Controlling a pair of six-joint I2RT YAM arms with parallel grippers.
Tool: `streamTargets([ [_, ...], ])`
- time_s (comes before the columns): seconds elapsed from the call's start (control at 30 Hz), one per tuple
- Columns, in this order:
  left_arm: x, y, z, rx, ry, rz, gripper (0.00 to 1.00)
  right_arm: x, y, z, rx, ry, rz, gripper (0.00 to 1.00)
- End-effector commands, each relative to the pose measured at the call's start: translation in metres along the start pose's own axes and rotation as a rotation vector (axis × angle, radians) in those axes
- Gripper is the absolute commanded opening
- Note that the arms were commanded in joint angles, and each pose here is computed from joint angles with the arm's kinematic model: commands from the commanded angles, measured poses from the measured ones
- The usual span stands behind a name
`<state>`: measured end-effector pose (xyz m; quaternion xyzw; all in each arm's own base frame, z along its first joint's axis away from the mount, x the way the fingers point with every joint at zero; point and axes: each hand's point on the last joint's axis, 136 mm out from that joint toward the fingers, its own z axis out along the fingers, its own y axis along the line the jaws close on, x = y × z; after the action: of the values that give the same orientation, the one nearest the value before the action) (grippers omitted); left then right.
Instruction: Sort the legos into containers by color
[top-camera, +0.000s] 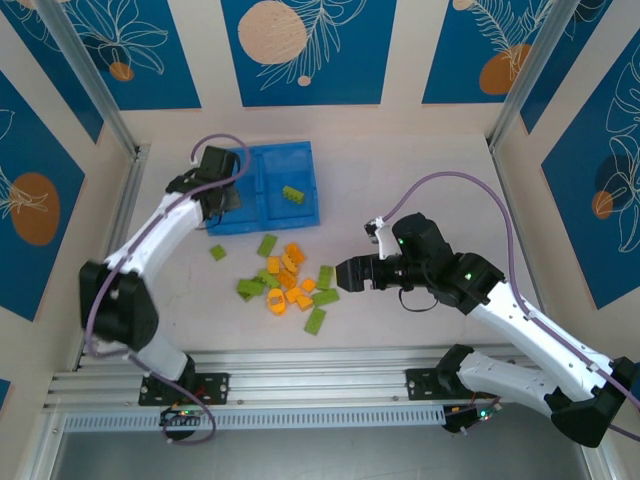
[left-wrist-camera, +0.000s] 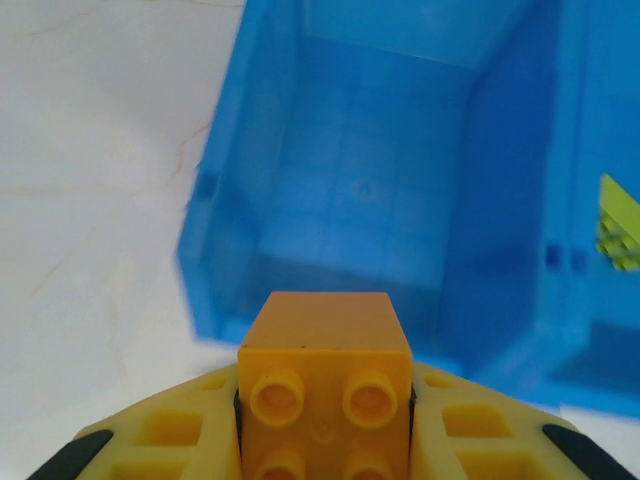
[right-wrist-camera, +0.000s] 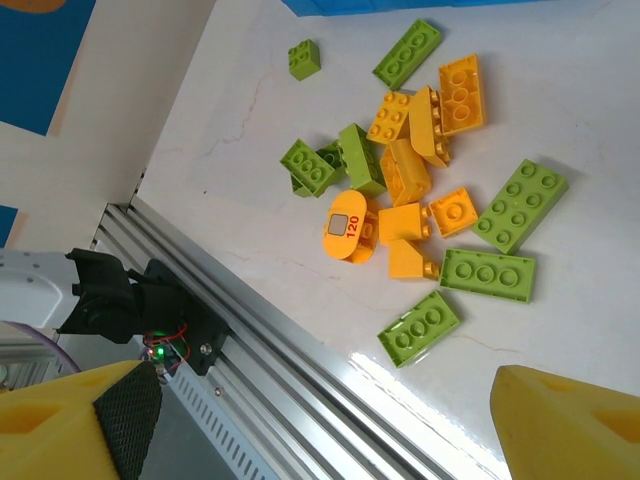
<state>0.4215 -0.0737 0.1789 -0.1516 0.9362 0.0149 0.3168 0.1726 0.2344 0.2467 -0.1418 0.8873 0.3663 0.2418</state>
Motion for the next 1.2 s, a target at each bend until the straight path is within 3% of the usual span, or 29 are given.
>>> streamTargets([
  [0.0, -0.019, -0.019, 0.039, 0.057, 0.039, 0.026, 0.22, 0.000, 0.009, -0.010, -0.017, 0.001, 0.002, 0.87],
  [0.2, -0.027, -0.025, 0.110, 0.012, 0.104, 0.042, 0.24, 0.011, 0.003, -0.017, -0.004, 0.005, 0.028, 0.87],
  [0.33, -0.027, -0.031, 0.124, 0.016, 0.118, 0.060, 0.43, 0.013, 0.001, -0.020, 0.006, -0.001, 0.035, 0.87],
  [0.4, -0.031, -0.033, 0.117, 0.033, 0.106, 0.053, 0.47, 0.012, 0.000, -0.020, 0.014, -0.005, 0.035, 0.87],
  [0.57, -0.048, -0.036, 0.066, 0.104, 0.035, 0.002, 0.48, 0.007, -0.001, -0.011, 0.020, -0.010, 0.023, 0.88],
  [0.73, -0.046, -0.043, -0.026, 0.225, -0.043, -0.004, 0.48, 0.000, -0.007, 0.008, 0.054, 0.011, 0.015, 0.88],
  [0.83, -0.022, -0.059, -0.087, 0.321, -0.092, 0.154, 0.48, -0.004, -0.032, 0.023, 0.186, 0.001, 0.062, 0.88],
  [0.97, 0.054, -0.089, -0.151, 0.550, -0.103, 0.565, 0.49, -0.008, -0.062, 0.052, 0.323, 0.009, 0.152, 0.88],
  [1.07, 0.124, -0.092, -0.182, 0.756, -0.058, 0.796, 0.52, -0.006, -0.075, 0.080, 0.382, 0.054, 0.218, 0.87],
  [1.17, 0.171, -0.073, -0.187, 0.823, -0.047, 0.935, 0.50, -0.004, -0.090, 0.107, 0.459, 0.099, 0.259, 0.86],
])
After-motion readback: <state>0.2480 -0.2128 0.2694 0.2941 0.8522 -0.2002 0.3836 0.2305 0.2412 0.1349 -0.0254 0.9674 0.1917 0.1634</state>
